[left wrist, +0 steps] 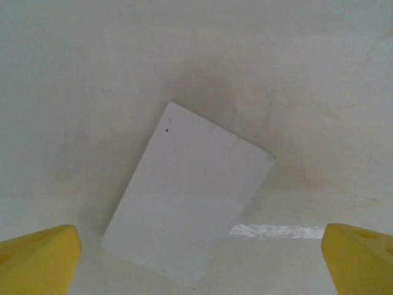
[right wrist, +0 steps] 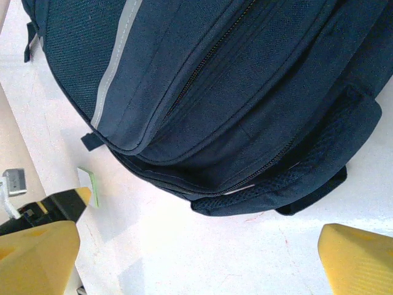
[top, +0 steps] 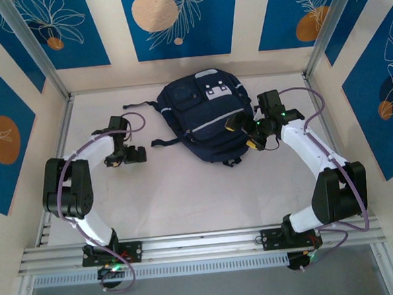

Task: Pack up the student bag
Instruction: Pick up the loose stationery from the middle-left of the table.

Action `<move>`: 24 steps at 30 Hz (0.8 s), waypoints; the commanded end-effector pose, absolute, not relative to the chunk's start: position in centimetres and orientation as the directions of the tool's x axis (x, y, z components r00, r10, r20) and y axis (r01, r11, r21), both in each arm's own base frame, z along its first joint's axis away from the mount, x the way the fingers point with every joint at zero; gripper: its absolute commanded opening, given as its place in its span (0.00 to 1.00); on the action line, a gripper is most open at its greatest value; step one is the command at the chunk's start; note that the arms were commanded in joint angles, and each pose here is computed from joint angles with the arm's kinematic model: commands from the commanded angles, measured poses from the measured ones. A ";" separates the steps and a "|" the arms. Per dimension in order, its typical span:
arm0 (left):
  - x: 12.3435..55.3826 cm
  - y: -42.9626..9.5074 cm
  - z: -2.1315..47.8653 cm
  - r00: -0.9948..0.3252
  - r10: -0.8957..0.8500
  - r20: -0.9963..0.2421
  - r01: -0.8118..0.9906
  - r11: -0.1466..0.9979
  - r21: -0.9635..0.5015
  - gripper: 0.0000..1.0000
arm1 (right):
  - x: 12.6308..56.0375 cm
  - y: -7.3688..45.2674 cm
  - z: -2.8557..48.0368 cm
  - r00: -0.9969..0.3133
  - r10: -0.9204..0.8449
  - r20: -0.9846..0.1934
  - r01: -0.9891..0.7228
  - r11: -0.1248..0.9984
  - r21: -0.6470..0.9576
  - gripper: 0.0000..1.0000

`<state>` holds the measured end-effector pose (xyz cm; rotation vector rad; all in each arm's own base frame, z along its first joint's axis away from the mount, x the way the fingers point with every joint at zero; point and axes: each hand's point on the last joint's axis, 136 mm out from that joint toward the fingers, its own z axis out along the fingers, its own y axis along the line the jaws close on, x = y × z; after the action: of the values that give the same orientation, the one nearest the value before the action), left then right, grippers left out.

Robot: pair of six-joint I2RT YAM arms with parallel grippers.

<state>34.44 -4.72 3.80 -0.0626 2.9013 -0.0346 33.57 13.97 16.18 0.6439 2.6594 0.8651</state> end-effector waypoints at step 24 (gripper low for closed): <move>32.2 -6.4 1.1 -0.996 0.069 -0.062 0.072 0.996 -0.052 0.43 | 33.5 13.8 16.7 -0.858 0.498 -0.127 0.319 0.710 0.628 0.99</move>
<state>33.75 -5.08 2.06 0.0678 3.0021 -0.0225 33.65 13.42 15.95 0.6636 2.6504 0.8416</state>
